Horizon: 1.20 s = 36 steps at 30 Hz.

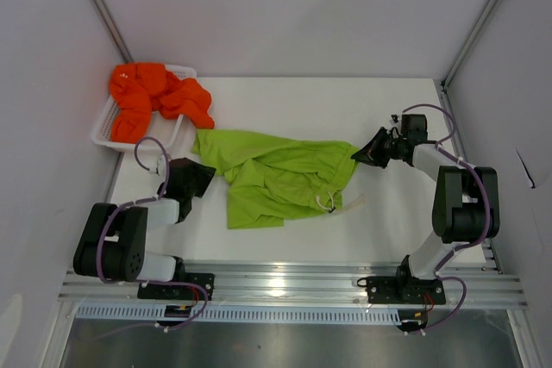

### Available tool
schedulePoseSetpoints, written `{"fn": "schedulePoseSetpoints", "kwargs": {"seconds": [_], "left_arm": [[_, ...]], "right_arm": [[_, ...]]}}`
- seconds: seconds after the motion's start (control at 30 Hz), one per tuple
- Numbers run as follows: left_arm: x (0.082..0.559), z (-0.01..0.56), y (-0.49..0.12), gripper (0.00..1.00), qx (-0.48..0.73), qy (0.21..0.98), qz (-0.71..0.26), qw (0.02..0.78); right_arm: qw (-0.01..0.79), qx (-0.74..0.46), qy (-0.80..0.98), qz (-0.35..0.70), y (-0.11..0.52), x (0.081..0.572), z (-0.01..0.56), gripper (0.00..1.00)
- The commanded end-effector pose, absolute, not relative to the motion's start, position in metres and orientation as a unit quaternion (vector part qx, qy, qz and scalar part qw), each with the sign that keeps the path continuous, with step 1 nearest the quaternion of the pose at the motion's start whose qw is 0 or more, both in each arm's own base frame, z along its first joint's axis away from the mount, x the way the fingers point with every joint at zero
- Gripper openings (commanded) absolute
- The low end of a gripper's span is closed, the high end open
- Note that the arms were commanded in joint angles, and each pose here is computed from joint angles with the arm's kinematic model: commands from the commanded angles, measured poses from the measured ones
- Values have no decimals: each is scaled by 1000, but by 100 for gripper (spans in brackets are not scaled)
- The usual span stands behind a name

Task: Fold and stack the shorts
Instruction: Flatten the shorts out

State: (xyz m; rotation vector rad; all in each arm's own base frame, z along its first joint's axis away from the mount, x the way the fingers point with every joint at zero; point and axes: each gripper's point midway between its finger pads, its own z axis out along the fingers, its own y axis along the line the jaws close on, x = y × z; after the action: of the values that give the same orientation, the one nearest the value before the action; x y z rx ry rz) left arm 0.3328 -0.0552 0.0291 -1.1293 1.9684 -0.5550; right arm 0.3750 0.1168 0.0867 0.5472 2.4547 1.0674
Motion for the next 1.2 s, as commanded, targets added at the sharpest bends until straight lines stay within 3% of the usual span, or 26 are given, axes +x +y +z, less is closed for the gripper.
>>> {"fn": "schedulePoseSetpoints", "kwargs": {"seconds": [0.0,0.2,0.27,0.4,0.43,0.6,0.8,1.03,1.17], "left_arm": [[341,26,-57,53,-473,758,-234,383],[352,22,-52,50,-493,748,-221,384],[356,22,-51,43,-496,746,-215,389],[363,26,-46,12,-503,735,-204,407],[362,26,-46,1,-503,734,-204,409],[367,47,-39,0,-481,753,-169,416],[370,130,-27,0,-455,754,-142,452],[366,215,-13,0,-458,747,-129,466],[369,232,-1,0,-462,749,-123,458]], "right_arm": [[235,187,874,382,115,383,101,0],[238,184,873,383,115,384,102,0],[237,184,873,385,116,383,102,0],[235,184,873,387,117,383,101,0],[236,183,872,387,117,383,102,0],[236,177,875,383,117,380,105,0],[239,133,888,369,132,373,116,0],[291,49,849,439,161,368,165,0],[331,14,824,461,166,362,198,0]]}}
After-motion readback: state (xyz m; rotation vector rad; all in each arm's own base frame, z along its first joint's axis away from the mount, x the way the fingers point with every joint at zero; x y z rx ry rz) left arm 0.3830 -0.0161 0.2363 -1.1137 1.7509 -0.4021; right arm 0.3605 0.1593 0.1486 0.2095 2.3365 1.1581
